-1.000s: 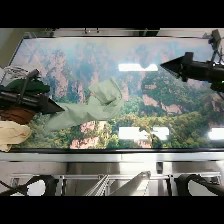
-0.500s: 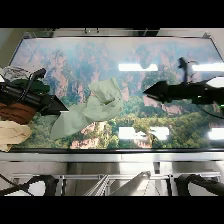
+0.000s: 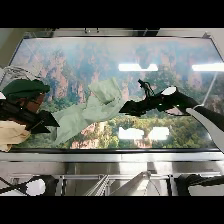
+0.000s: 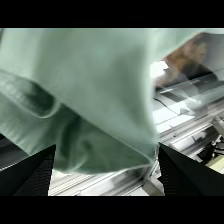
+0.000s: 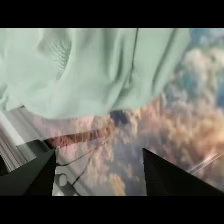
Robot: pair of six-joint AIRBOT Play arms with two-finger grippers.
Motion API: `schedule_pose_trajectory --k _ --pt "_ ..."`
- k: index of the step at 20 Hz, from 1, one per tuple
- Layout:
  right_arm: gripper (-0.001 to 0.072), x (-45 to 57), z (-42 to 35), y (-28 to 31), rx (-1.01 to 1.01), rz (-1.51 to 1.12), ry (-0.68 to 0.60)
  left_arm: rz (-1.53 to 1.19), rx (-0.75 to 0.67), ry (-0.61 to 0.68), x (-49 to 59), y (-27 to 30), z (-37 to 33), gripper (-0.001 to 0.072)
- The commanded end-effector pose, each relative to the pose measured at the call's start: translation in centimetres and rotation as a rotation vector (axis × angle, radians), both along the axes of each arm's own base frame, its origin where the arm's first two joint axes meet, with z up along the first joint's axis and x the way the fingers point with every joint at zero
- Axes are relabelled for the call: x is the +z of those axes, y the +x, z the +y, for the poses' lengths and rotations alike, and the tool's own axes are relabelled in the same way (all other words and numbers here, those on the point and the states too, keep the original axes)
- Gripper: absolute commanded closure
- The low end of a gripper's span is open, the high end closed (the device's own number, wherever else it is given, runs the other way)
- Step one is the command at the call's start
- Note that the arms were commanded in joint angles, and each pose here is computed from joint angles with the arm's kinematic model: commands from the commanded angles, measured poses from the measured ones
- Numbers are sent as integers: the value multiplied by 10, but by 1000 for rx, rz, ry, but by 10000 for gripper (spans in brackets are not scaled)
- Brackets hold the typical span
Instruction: Fold the shirts.
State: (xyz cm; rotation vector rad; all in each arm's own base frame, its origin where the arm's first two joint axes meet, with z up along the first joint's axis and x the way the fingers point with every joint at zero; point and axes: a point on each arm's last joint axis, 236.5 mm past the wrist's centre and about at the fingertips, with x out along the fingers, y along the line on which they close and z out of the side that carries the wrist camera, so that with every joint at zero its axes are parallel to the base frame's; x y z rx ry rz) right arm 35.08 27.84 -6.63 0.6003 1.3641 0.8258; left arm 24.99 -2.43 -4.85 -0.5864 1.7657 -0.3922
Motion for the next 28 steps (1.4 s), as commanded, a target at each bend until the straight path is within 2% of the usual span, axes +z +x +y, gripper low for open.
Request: schedule_pose_trajectory --k 1,5,7,8,9,10,11,16,20,24,28 --pt "138 -9 23 18 21 -19 18 18 33 69 -33 -13 9 -1" --pt "142 2 38 46 21 -66 38 -41 45 34 -34 2 -6 19" --pt "426 -1 39 51 12 -57 38 -99 35 -26 -28 15 -26 34" --pt "427 -4 39 51 12 -51 36 -127 16 -49 -25 19 -37 233" --pt "471 -6 39 50 12 -47 35 -148 -4 -63 -24 22 -43 421" --pt "616 -7 38 50 14 -46 33 -156 -16 -65 -24 23 -49 528" --pt "689 -6 38 50 16 -46 34 -161 -23 -72 -23 23 -53 677" --pt "691 48 17 61 32 -167 78 -269 -56 -185 31 52 -63 683" --pt "690 165 -46 65 -20 -362 134 -563 13 -311 145 100 -55 682" --pt "690 294 -86 15 -33 -661 136 -920 -35 -487 286 86 -60 682" --pt "689 385 -87 -57 -30 -950 121 -1215 -68 -471 380 53 -66 682"
